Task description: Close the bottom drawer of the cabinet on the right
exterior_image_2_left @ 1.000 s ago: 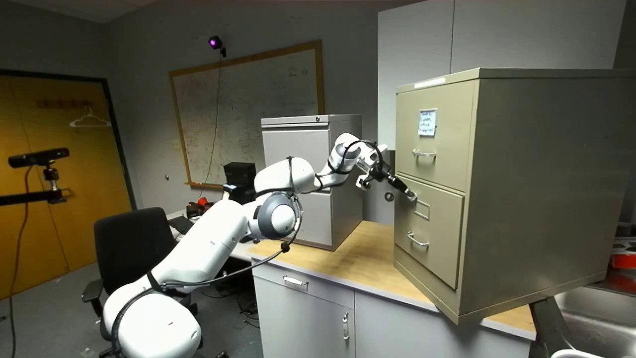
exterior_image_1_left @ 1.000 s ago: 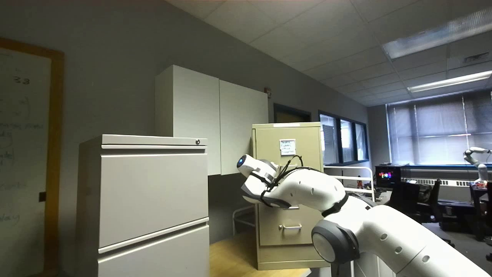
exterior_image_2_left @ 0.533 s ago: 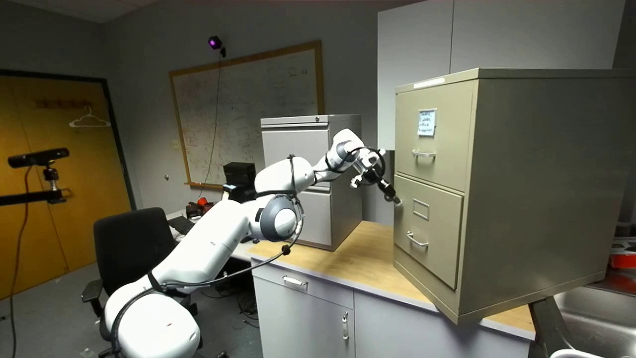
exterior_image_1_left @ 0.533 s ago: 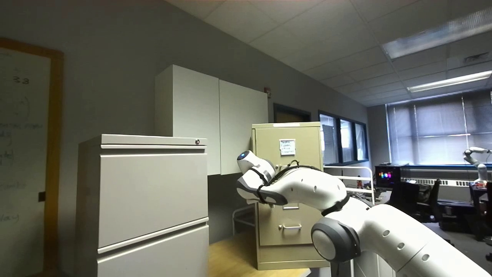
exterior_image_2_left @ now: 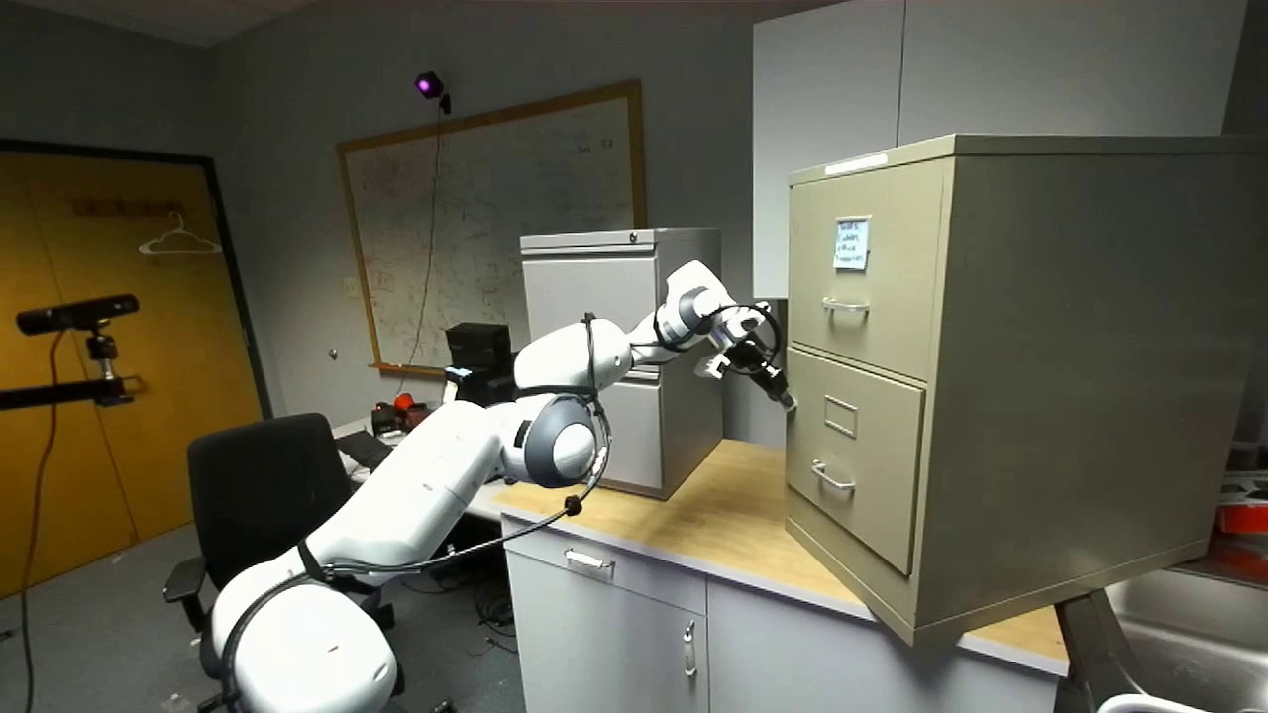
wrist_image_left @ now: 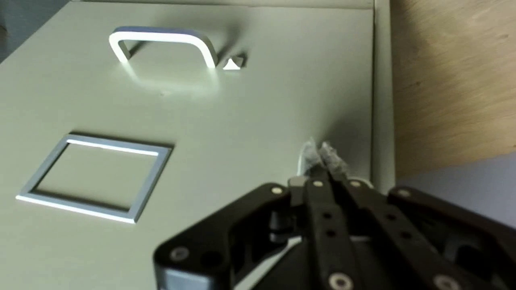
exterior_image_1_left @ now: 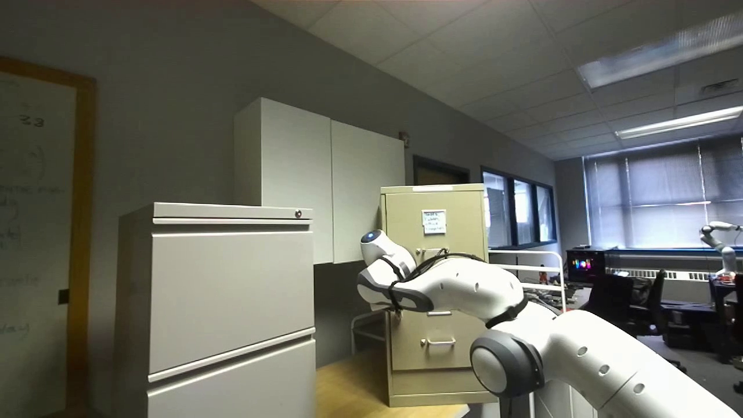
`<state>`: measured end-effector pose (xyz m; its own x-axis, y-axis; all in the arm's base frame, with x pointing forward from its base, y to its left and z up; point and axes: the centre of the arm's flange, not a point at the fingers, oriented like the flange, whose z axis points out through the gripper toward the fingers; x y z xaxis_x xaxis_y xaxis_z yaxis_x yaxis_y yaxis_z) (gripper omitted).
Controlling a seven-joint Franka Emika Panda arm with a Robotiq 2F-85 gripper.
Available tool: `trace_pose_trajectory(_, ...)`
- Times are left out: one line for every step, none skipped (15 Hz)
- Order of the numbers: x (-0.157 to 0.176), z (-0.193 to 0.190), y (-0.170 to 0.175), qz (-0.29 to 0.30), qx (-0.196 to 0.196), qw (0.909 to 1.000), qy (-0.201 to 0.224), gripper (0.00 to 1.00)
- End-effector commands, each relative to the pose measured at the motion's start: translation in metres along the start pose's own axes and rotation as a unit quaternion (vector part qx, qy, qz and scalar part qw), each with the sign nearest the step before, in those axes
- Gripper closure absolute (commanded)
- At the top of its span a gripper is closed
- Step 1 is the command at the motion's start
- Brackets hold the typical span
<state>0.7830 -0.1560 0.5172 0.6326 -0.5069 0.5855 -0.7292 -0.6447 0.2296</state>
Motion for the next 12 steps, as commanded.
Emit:
trace_pose_trajectory(0.074,0.011,-0.007,-0.009,-0.024,0.9983,0.052,1.0)
trace_pose_trajectory(0.074,0.013,-0.007,-0.007,-0.028,0.998,0.056,1.0)
trace_pose_trajectory(0.074,0.014,-0.008,-0.006,-0.035,0.9976,0.06,1.0)
trace_pose_trajectory(0.074,0.015,-0.008,-0.005,-0.032,0.9981,0.052,1.0)
trace_pose_trajectory(0.073,0.015,-0.009,-0.004,-0.033,0.9981,0.051,1.0)
trace_pose_trajectory(0.073,0.014,-0.01,0.0,-0.038,0.9977,0.056,1.0)
trace_pose_trajectory(0.074,0.013,-0.009,0.004,-0.044,0.9971,0.061,1.0)
trace_pose_trajectory(0.074,0.012,-0.008,0.008,-0.052,0.9965,0.065,1.0)
trace_pose_trajectory(0.075,0.01,-0.006,0.014,-0.062,0.9957,0.067,1.0)
trace_pose_trajectory(0.075,0.009,-0.004,0.017,-0.071,0.9949,0.069,1.0)
trace_pose_trajectory(0.075,0.007,-0.001,0.021,-0.079,0.9945,0.066,1.0)
trace_pose_trajectory(0.076,0.006,0.003,0.022,-0.089,0.9936,0.065,1.0)
